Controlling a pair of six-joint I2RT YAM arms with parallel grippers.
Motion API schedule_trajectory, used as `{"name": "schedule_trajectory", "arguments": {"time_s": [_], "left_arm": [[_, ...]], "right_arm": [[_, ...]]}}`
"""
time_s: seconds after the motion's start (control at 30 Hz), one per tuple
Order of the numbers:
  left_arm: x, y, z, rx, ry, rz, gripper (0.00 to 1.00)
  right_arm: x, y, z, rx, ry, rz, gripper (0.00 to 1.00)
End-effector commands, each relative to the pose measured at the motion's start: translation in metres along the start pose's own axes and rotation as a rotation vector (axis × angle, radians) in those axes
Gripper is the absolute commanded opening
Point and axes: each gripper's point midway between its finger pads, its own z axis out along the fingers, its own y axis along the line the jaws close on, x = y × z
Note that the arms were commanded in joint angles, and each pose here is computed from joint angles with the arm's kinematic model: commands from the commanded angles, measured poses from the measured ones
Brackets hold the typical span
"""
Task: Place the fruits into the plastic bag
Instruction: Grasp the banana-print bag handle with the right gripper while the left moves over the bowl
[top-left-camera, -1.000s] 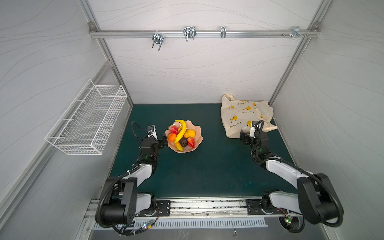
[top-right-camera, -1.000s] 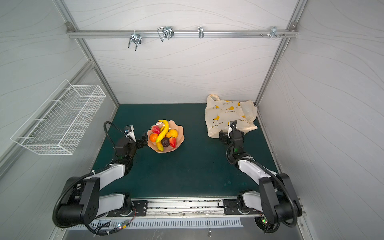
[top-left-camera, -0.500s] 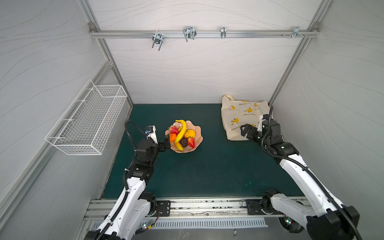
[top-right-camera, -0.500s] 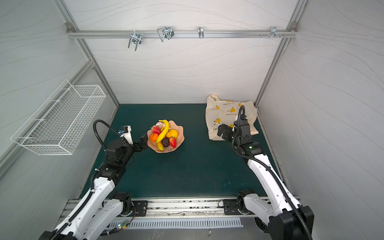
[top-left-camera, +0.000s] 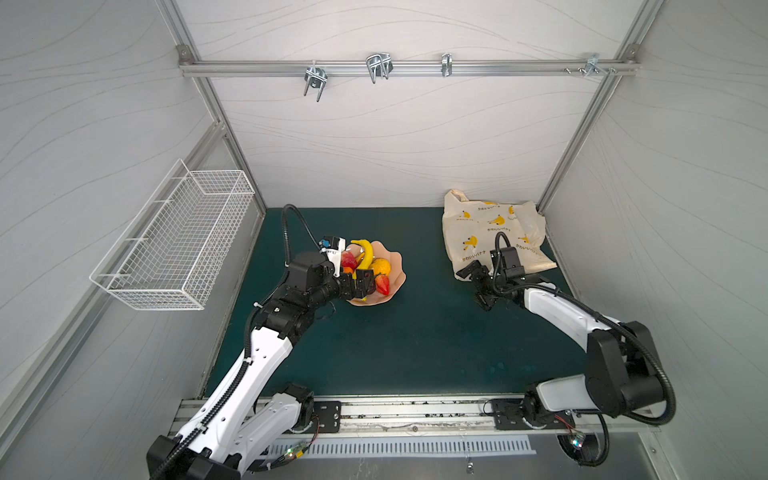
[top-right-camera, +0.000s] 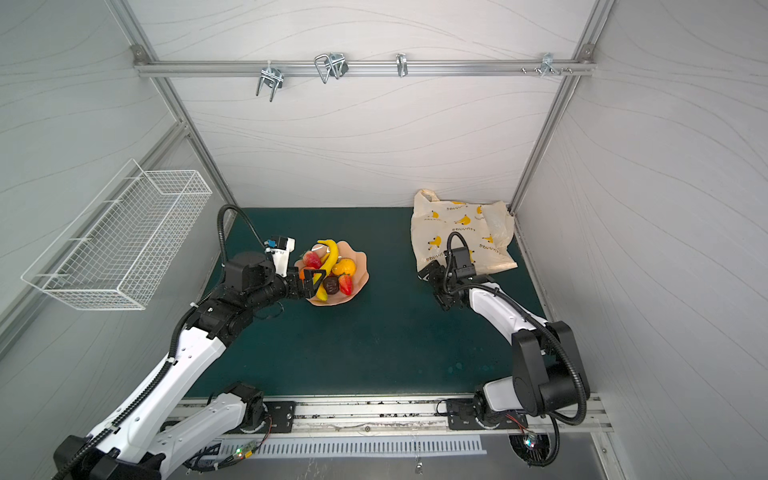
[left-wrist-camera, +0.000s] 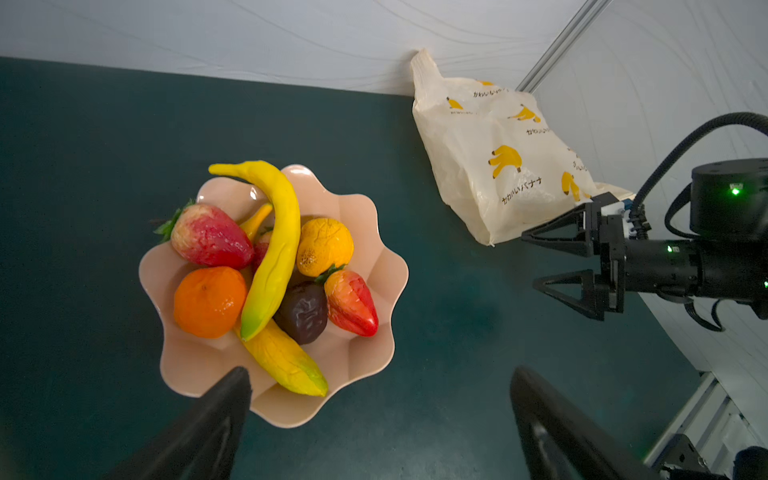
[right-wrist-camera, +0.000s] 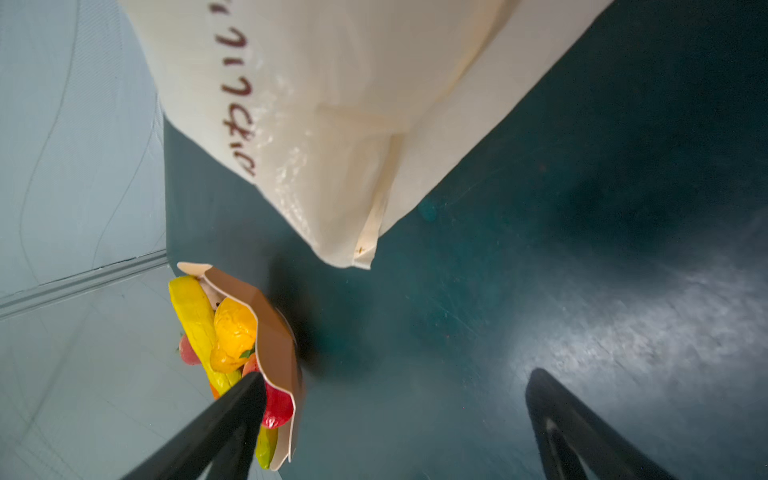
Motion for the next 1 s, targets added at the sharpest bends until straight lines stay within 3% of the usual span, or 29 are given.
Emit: {"name": "schedule_trajectory", "arguments": {"time_s": [0.0,0.13,0.27,0.43,0.6,0.67,0.83,0.97], "left_arm": [[-0.017,-0.016,-0.008,0.04,-0.027,0.006,0.99],[-0.016,-0.017,-0.006,0.047,-0.02,0.017,0.98],[-0.019,-0.014,-0.005,0.019,-0.028,0.027,0.98],[-0.024,-0.013,0.002,0.016,-0.04,0.012,0.96],[-0.037,-0.011,0.014,0.006,-0.066,-0.003,0.91],[-0.045,-0.009,0.016,-0.012,-0.077,-0.014,0.89],[-0.069,-0.013,0.023,-0.024,-0.075,-0.051,0.85],[-0.082,-0.016,0.035,-0.021,-0.061,-0.102,0.83]], "right_arm": [[-0.021,0.011,0.012,-0.034,-0.069,0.079,0.97],[-0.028,-0.011,0.036,0.048,-0.08,0.169,0.91],[-0.042,-0.006,0.041,0.023,-0.168,0.179,0.74],[-0.054,0.002,0.041,0.05,-0.206,0.125,0.38],[-0.044,-0.009,0.042,0.103,-0.146,0.079,0.0],[-0.039,-0.007,0.032,0.09,-0.126,0.034,0.0],[0.004,-0.004,-0.015,0.115,0.027,-0.245,0.0],[0.051,-0.061,-0.073,0.259,0.132,-0.339,0.0]]}}
